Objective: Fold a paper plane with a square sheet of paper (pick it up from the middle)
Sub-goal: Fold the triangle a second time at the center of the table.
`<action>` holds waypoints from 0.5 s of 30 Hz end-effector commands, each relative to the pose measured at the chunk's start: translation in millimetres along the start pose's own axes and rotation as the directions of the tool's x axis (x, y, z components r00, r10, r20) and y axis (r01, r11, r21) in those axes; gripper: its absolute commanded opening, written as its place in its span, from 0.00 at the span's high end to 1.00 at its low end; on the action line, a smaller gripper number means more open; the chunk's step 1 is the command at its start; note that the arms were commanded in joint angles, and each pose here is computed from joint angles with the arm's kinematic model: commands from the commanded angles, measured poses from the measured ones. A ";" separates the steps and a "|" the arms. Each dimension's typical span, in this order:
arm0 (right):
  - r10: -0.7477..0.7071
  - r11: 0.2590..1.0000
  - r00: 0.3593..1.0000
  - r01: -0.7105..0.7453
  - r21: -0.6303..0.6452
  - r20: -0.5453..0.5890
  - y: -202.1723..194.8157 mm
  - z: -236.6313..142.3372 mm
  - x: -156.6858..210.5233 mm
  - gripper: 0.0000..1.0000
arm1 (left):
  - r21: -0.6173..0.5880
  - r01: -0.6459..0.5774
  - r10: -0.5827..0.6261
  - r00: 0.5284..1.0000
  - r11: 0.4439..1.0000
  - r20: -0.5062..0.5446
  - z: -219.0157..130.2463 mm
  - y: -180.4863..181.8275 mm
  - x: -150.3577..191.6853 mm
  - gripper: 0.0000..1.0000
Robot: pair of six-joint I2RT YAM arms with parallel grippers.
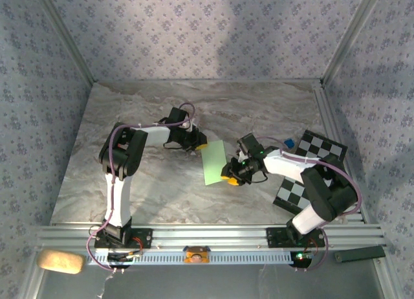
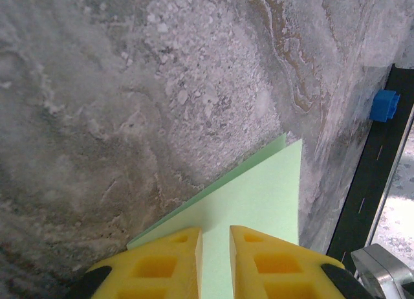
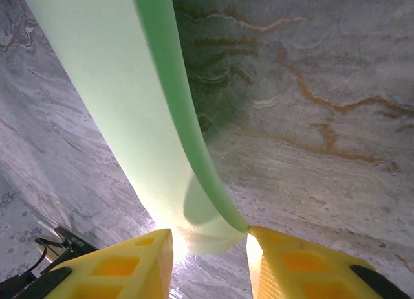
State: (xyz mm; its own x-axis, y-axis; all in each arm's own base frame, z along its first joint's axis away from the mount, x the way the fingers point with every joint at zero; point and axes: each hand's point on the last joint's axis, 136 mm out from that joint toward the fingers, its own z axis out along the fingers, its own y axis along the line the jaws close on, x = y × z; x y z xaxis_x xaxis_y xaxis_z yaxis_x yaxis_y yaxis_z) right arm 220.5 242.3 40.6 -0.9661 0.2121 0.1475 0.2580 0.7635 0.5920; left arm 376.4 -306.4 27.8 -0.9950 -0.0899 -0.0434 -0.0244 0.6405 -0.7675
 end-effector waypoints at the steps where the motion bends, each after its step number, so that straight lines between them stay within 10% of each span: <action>1: -0.004 1.000 1.000 0.004 0.021 0.009 2.4 -7.5 1.5 0.65 | -0.097 0.052 -0.058 0.997 0.994 -0.058 6.0 28.3 18.3 0.81; 15: -0.052 0.999 0.999 0.052 -0.008 0.014 22.9 -8.0 -9.4 0.65 | -0.098 0.054 -0.061 0.996 0.994 -0.063 6.6 28.9 18.7 0.81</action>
State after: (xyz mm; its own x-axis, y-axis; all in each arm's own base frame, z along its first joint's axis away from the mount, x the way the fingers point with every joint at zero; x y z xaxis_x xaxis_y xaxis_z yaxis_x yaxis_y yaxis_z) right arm 233.5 249.9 57.5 -0.9733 0.2004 0.1115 0.2262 0.7592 0.6102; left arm 376.8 -305.5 27.6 -0.9952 -0.0863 -0.0468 -0.0205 0.6488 -0.7607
